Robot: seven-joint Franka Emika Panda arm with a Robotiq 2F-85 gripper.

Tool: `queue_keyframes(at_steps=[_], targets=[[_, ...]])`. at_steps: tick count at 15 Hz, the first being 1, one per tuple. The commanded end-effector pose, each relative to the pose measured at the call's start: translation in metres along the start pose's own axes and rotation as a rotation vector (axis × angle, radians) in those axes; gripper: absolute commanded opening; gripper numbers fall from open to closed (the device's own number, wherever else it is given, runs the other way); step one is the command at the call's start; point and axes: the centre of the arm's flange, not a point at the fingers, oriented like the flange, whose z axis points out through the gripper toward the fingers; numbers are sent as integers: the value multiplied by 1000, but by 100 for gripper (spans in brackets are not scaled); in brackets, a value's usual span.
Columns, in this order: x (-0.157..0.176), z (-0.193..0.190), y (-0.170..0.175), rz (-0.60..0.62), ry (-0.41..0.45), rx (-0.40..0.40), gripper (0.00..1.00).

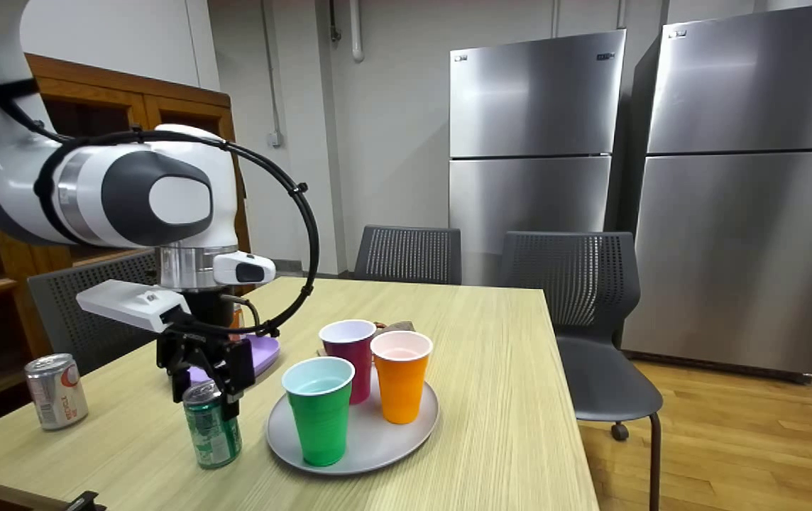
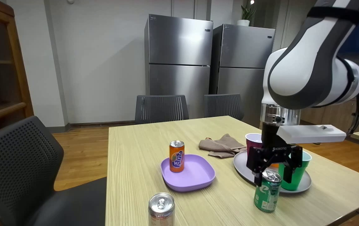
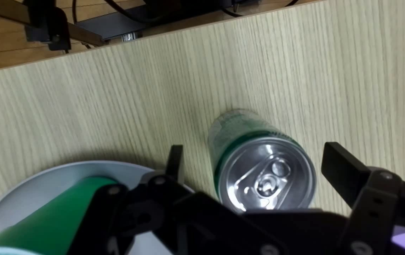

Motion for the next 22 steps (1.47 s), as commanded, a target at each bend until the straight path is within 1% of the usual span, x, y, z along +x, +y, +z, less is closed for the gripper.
queue_keyframes(at_steps=[1, 5, 6, 7, 11, 12, 18, 22], targets=[[-20, 10, 11, -7, 10, -8, 100], [-23, 13, 10, -10, -2, -10, 100], [-23, 13, 10, -10, -2, -11, 75], [-23, 12, 9, -10, 1, -11, 72], [-24, 7, 6, -17, 10, -13, 40], [-25, 5, 5, -20, 12, -14, 38], [-29, -20, -11, -66, 55, -25, 38], [-28, -41, -30, -103, 86, -12, 38]])
